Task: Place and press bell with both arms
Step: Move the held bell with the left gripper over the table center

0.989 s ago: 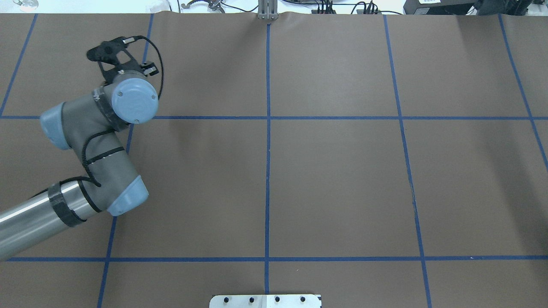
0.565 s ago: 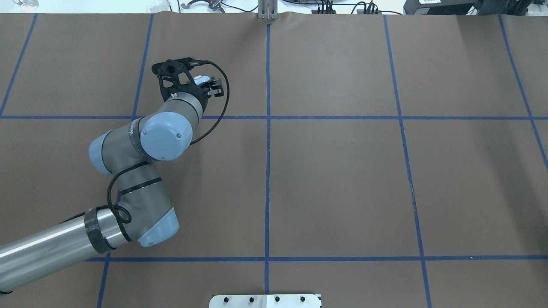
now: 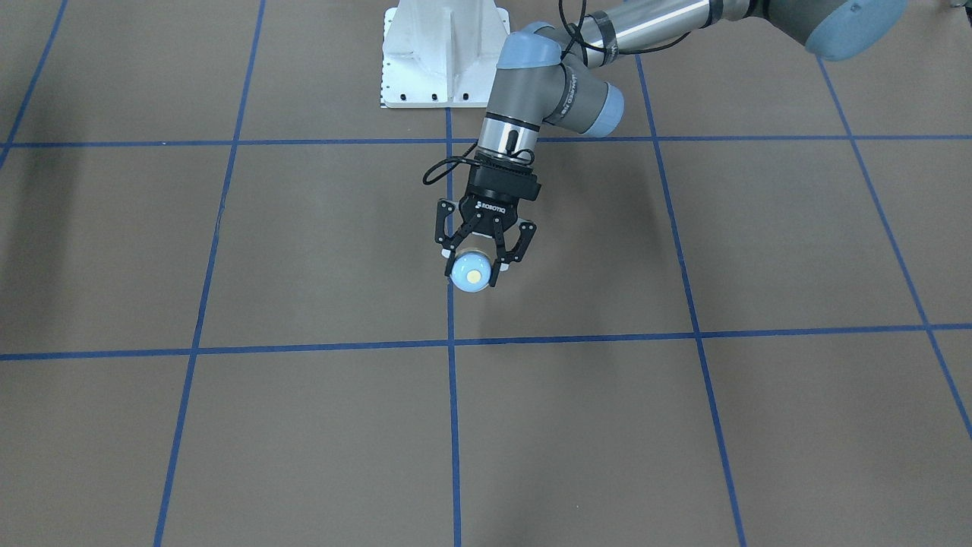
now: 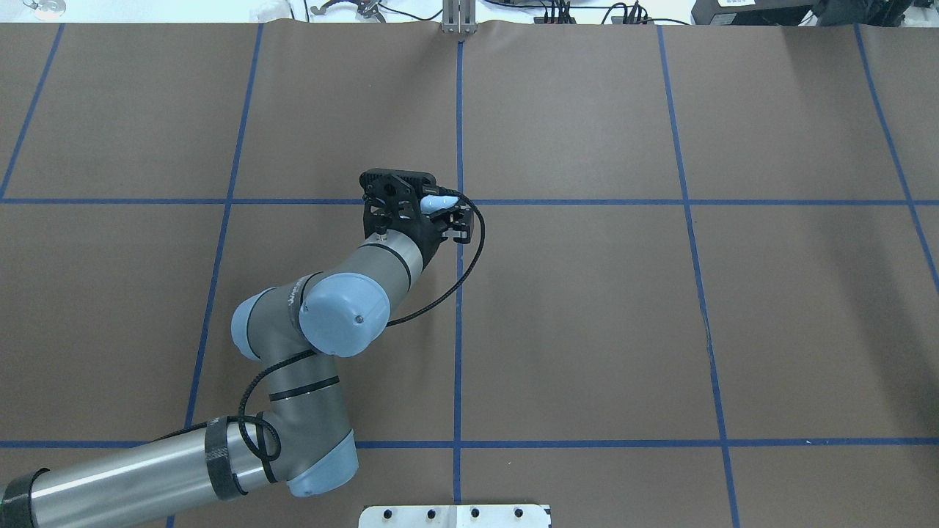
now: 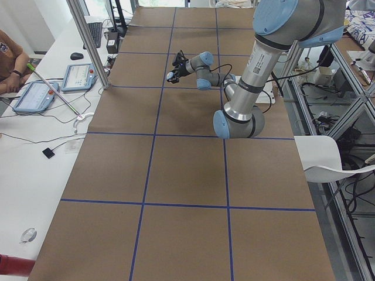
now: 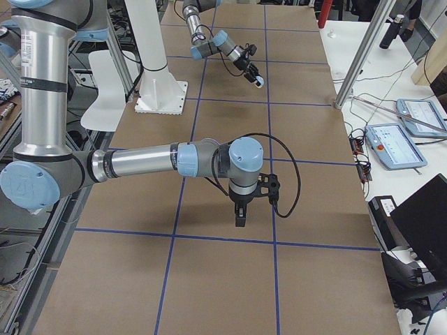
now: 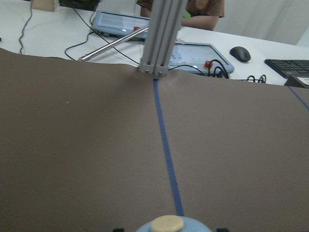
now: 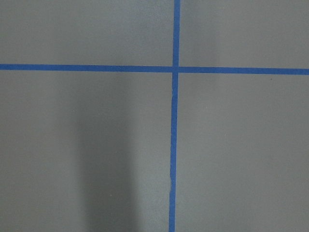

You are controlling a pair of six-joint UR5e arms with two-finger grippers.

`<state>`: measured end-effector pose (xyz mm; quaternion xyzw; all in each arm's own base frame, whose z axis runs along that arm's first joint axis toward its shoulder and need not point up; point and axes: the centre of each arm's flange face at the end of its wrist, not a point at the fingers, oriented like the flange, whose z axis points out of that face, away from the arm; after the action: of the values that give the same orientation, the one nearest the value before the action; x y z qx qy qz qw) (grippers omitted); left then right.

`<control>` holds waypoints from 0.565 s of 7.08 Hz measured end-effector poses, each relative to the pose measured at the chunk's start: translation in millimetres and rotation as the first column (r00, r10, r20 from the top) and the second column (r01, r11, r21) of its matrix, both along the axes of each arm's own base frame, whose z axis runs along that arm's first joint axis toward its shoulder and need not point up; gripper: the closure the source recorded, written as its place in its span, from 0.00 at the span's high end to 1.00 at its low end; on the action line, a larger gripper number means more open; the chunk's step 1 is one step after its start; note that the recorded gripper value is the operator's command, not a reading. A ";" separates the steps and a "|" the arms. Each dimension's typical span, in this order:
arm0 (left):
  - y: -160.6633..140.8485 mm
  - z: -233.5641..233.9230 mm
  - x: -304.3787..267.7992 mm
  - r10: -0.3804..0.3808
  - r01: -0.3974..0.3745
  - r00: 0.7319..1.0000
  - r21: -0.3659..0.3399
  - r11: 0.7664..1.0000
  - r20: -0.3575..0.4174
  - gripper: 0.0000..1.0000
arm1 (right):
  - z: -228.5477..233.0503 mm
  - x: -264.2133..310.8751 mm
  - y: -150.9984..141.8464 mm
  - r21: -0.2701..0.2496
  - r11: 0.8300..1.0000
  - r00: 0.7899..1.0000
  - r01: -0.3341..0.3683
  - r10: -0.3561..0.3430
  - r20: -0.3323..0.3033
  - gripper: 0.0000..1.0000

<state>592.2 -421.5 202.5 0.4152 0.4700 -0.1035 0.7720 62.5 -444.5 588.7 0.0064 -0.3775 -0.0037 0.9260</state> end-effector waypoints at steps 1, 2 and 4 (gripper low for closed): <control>7.8 2.4 15.0 -0.001 0.001 1.000 0.039 0.999 0.005 0.00 | -1.0 -0.3 -0.3 -0.011 1.000 1.000 -0.013 0.013 0.002 1.00; 19.6 3.6 29.6 -0.023 0.022 1.000 0.082 0.996 0.010 0.00 | -2.1 -0.7 -0.6 -0.030 0.999 0.999 -0.033 0.033 0.005 1.00; 38.0 0.1 65.0 -0.067 0.061 0.997 0.128 0.990 0.040 0.00 | -2.5 -3.2 -1.3 -0.049 0.998 0.999 -0.048 0.048 0.005 1.00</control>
<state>657.2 -383.5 202.6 0.4804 0.4447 -0.0890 0.7507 59.3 -445.8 586.2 -0.0070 -0.3802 0.0278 0.9244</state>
